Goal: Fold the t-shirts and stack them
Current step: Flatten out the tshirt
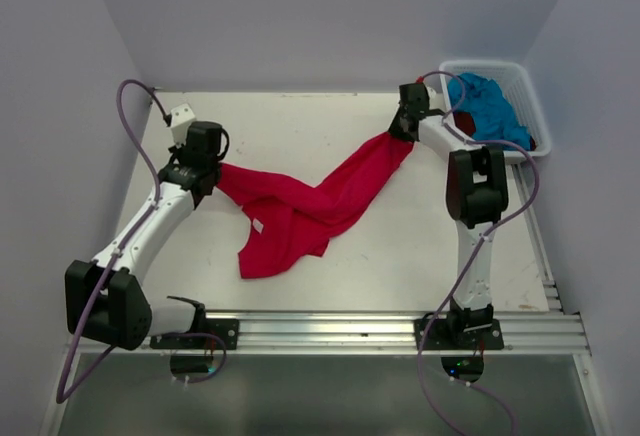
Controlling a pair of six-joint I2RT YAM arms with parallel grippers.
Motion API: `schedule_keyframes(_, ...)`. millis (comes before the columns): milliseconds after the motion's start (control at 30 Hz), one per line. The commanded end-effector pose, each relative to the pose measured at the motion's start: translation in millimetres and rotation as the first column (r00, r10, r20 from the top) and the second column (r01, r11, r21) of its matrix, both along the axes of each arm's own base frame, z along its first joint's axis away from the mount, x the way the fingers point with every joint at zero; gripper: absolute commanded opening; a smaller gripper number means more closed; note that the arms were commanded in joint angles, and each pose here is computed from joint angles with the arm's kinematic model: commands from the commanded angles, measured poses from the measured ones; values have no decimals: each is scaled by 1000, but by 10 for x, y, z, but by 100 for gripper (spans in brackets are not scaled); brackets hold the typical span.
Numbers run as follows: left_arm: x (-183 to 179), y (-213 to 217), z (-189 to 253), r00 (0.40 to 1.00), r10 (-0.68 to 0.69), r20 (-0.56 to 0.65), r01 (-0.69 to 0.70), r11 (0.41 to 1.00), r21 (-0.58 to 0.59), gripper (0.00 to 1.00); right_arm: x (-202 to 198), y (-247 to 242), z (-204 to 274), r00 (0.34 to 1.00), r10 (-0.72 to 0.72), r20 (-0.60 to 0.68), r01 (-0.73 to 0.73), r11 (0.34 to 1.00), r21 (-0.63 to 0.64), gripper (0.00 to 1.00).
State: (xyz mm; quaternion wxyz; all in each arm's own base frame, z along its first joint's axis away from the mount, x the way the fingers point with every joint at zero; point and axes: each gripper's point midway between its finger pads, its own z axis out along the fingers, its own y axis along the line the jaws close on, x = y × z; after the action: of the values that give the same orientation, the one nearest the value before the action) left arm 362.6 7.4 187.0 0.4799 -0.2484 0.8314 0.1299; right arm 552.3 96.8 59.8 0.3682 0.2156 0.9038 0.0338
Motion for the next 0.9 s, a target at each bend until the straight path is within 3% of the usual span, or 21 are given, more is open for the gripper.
schedule_keyframes(0,18,74,212,994,58,95,-56,998,-26,0,311,608,380,930,314,193,-354,906,233,28)
schedule_keyframes(33,18,69,215,994,57,97,-54,998,-29,0,258,699,442,907,360,219,-408,878,248,72)
schedule_keyframes(133,23,34,198,995,42,92,-38,998,-42,0,91,748,653,868,407,284,-476,846,242,90)
schedule_keyframes(300,16,-27,220,994,12,105,-5,998,-69,0,-232,644,893,854,405,327,-479,856,191,89)
schedule_keyframes(467,-8,-74,226,994,-9,110,19,995,-93,0,-626,676,1131,851,435,294,-482,870,107,72)
schedule_keyframes(500,-13,-86,216,994,-15,109,26,995,-97,0,-694,562,1053,881,407,241,-427,903,35,70)
schedule_keyframes(633,-29,-117,214,994,-31,107,42,993,-110,0,-995,723,973,897,419,140,-416,908,-51,59)
schedule_keyframes(867,-80,-149,324,990,-50,134,67,989,-130,0,-1379,663,346,928,361,-91,-368,926,-81,57)
